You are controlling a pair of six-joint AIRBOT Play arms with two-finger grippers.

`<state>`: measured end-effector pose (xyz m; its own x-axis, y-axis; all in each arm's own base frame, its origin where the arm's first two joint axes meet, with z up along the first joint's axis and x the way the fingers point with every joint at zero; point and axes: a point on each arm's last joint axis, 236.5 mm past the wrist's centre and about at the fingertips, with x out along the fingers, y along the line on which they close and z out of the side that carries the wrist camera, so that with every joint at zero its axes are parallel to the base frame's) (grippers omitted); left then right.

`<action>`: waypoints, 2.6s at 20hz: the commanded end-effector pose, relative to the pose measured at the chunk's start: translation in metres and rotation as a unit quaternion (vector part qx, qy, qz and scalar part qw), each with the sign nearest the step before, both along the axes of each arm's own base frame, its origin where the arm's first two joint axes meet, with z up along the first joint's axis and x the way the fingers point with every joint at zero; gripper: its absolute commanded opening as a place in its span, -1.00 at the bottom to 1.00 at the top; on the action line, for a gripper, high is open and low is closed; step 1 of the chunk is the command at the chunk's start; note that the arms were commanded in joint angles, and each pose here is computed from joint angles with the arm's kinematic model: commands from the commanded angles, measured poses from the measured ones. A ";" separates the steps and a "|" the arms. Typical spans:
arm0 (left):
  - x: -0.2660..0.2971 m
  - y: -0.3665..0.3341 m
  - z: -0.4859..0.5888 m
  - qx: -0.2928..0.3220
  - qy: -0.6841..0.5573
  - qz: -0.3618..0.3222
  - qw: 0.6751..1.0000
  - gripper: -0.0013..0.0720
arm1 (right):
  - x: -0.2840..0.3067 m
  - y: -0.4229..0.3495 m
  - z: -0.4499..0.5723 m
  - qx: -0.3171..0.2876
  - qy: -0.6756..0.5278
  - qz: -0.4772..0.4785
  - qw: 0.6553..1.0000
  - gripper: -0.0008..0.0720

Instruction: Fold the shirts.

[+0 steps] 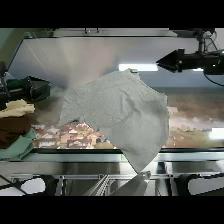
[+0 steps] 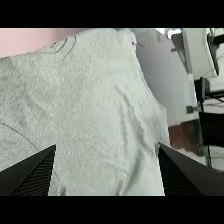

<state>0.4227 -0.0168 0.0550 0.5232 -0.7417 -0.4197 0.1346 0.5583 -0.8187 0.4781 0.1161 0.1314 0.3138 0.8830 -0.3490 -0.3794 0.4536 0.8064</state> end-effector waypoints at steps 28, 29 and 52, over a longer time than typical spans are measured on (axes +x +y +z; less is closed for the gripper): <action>0.076 -0.023 -0.161 0.171 0.176 -0.189 0.951 0.92 | -0.330 -0.028 -0.224 -0.116 0.403 -0.277 0.865 0.02; 0.075 -0.023 -0.167 0.169 0.182 -0.189 0.950 0.92 | -0.330 -0.029 -0.228 -0.116 0.410 -0.280 0.860 0.02; 0.037 -0.052 -0.129 0.089 0.217 -0.262 0.936 -0.92 | -0.121 -0.060 -0.205 -0.019 0.278 -0.246 0.928 -0.95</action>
